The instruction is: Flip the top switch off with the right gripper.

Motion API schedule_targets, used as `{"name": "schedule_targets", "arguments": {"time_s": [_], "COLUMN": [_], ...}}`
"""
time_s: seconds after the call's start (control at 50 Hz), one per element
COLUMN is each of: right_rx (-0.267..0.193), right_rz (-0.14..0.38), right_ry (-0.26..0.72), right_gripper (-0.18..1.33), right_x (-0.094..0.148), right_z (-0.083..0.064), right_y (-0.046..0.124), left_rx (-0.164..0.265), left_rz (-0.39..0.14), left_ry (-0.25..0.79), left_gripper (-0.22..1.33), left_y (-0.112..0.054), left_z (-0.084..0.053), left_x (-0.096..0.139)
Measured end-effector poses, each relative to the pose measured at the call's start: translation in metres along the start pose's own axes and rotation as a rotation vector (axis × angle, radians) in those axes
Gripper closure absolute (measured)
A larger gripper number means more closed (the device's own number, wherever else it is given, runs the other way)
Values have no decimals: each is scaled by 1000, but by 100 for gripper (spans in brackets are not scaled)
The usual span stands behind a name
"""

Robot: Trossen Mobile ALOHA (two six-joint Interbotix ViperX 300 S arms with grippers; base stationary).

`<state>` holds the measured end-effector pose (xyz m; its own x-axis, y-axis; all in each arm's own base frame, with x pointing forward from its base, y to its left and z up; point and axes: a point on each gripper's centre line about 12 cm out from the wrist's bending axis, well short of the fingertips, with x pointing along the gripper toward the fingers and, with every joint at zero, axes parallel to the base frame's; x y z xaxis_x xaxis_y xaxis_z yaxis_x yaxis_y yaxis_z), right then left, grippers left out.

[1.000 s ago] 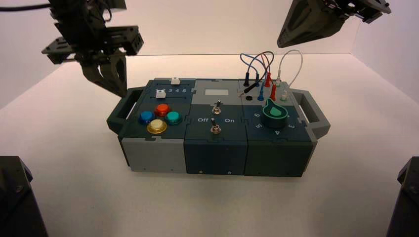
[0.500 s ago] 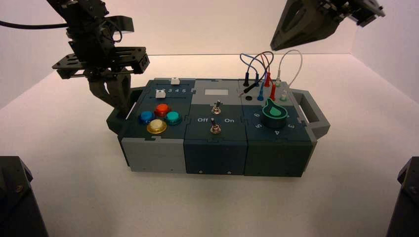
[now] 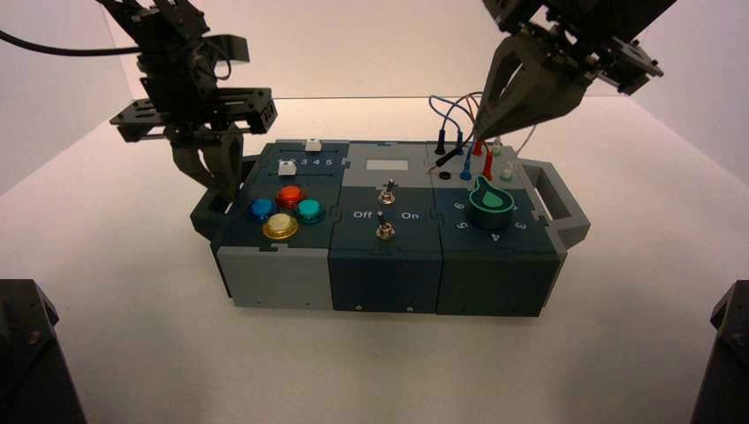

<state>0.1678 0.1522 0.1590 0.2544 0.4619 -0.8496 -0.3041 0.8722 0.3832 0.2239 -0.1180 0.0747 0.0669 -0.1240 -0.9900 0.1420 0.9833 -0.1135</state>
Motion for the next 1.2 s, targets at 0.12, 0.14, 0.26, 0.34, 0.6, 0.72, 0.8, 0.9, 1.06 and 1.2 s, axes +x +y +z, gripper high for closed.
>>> {"name": "schedule_targets", "arguments": {"time_s": [0.12,0.14,0.26,0.34,0.6,0.72,0.8,0.9,1.06,1.2], "right_rx": [8,8,19,24,51,59,63,71,88,111], "right_rz": [-6,-6,-15,-21,-42,-48,-51,-58,-76,-86], "right_ry": [15,15,38,54,108,129,139,162,169,169], "right_gripper": [129,129,129,129,130,129,129,129,129,130], "right_x": [5,5,13,19,38,48,54,66,78,84], "right_z": [4,4,10,13,18,19,19,17,17,19], "right_y": [1,1,1,1,1,3,6,8,5,3], "left_rx": [-2,-2,-6,-9,-10,-10,-8,-7,2,9], "left_rz": [2,2,5,5,8,8,9,9,14,17], "left_ry": [15,15,21,23,26,28,28,29,34,36], "left_gripper": [128,128,128,128,128,127,128,128,127,128], "left_y": [-1,-1,-1,-1,-1,-1,-1,-2,-3,-3], "left_z": [-1,0,0,1,3,5,6,7,7,8], "left_x": [4,5,6,7,9,9,10,11,12,12]}}
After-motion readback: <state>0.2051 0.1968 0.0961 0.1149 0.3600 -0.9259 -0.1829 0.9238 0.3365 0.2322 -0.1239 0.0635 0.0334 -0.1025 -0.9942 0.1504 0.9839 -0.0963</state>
